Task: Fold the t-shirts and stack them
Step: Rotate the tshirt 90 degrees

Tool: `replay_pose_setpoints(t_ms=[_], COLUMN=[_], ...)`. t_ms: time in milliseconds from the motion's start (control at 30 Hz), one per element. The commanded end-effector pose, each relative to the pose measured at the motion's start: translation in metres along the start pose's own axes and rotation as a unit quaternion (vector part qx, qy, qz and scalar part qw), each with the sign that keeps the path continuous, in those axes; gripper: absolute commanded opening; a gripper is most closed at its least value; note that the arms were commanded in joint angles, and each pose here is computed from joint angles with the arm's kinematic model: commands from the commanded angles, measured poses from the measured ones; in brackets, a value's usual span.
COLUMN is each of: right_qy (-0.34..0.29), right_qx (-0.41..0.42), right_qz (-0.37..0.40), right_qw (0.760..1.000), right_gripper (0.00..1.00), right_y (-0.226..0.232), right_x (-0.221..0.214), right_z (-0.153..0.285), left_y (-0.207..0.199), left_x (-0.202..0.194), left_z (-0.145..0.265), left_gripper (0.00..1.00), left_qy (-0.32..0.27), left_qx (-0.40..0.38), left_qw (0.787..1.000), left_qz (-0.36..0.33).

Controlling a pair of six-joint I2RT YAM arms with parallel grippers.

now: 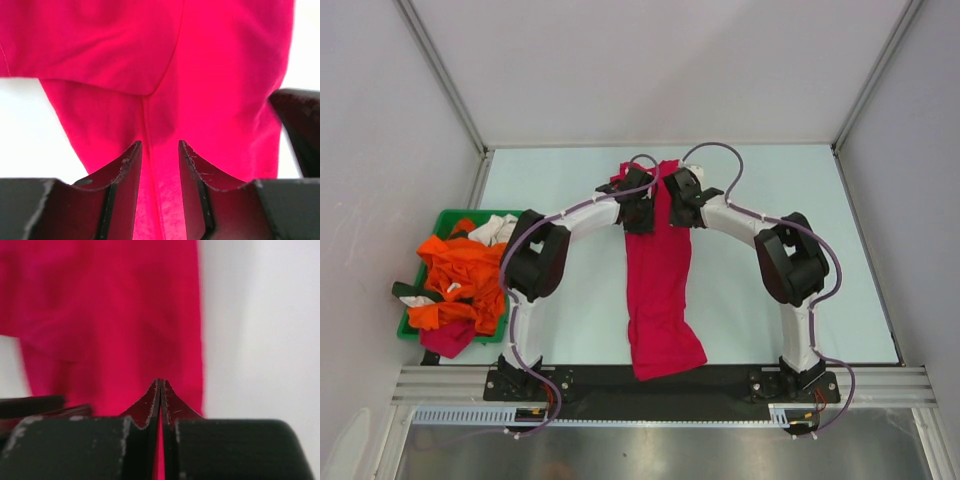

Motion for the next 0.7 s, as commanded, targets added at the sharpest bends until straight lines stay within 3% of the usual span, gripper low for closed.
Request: replay_pose_setpoints(t_ms=[0,267,667], right_qy=[-0.066,0.013,0.052], right_qx=[0.072,0.043,0.022], right_qz=[-0.002,-0.017,-0.044], right_qw=[0.995,0.999,0.997], right_gripper=[0.04,0.07,0.07], right_y=[0.055,0.035,0.01], right_x=[0.043,0.017,0.016], right_z=[0.043,-0.016,-0.056], left_y=[-0.009,-0.007,0.008], left_x=[0.031,0.014,0.017], left_z=[0.02,-0.015,-0.036], left_gripper=[0.41,0.41,0.38], left_qy=[-0.044,0.005,0.04], left_qx=[-0.017,-0.012,0.005], left_qw=[0.999,1.0,0.999], left_qz=[0.009,0.013,0.035])
Point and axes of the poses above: each gripper's point midway between its finger pads, its own z axis back along the fingers, its own y axis along the line the jaws close on, x = y × z, the point moved 3 cm from there along z, back along the fingers, and after that the axes turned 11 degrees about -z, right-handed, at the moved point
